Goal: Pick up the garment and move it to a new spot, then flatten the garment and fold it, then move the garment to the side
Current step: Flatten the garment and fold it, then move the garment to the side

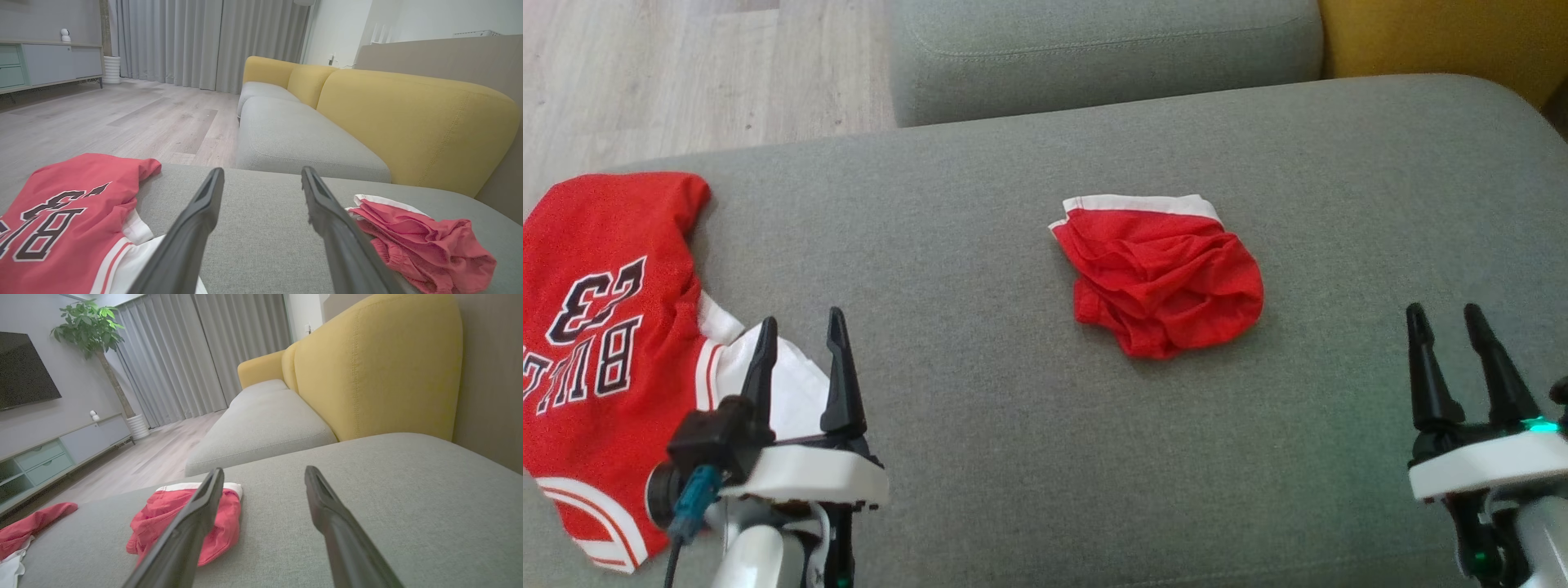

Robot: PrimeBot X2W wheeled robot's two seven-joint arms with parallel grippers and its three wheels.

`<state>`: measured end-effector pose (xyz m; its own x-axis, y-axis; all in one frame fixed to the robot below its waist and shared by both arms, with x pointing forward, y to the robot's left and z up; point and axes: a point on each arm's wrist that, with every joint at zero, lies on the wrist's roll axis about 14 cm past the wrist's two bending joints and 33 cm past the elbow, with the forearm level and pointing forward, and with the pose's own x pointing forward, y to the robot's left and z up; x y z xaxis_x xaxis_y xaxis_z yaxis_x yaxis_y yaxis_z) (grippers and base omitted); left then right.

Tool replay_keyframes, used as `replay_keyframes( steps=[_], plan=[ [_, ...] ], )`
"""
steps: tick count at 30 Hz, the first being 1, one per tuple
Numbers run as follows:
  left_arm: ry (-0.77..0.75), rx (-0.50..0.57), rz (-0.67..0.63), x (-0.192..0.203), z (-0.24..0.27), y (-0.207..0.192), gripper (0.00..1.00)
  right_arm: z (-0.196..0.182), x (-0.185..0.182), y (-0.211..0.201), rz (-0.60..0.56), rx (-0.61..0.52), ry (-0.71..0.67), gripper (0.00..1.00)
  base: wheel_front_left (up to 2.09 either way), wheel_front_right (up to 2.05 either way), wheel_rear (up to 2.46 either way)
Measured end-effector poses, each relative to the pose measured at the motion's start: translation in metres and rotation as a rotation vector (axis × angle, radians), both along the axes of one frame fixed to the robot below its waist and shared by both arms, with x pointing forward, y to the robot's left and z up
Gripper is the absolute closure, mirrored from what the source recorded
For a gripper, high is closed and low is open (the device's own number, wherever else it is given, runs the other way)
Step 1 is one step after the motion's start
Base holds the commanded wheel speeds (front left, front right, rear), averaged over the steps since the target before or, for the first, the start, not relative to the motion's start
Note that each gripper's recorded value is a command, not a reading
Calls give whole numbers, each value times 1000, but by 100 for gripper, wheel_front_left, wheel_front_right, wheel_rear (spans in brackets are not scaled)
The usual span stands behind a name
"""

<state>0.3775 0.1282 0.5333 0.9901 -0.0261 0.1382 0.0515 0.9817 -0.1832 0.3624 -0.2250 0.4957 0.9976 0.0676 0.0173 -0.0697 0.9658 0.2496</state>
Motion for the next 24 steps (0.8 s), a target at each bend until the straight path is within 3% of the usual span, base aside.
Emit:
replay_keyframes(
  steps=[11,15,18,24],
  plan=[
    [33,-12,-5,-1,-10,-2,0,4,20,6,34,-30,39,0,0,0,0],
    [53,-19,-17,2,-16,-6,0,15,61,14,70,13,69,0,0,0,0],
    [46,-23,-30,10,-14,-10,0,17,109,13,96,-25,145,0,0,0,0],
    [63,-33,26,11,-17,4,0,-20,153,48,185,-6,361,0,0,0,0]
  ],
)
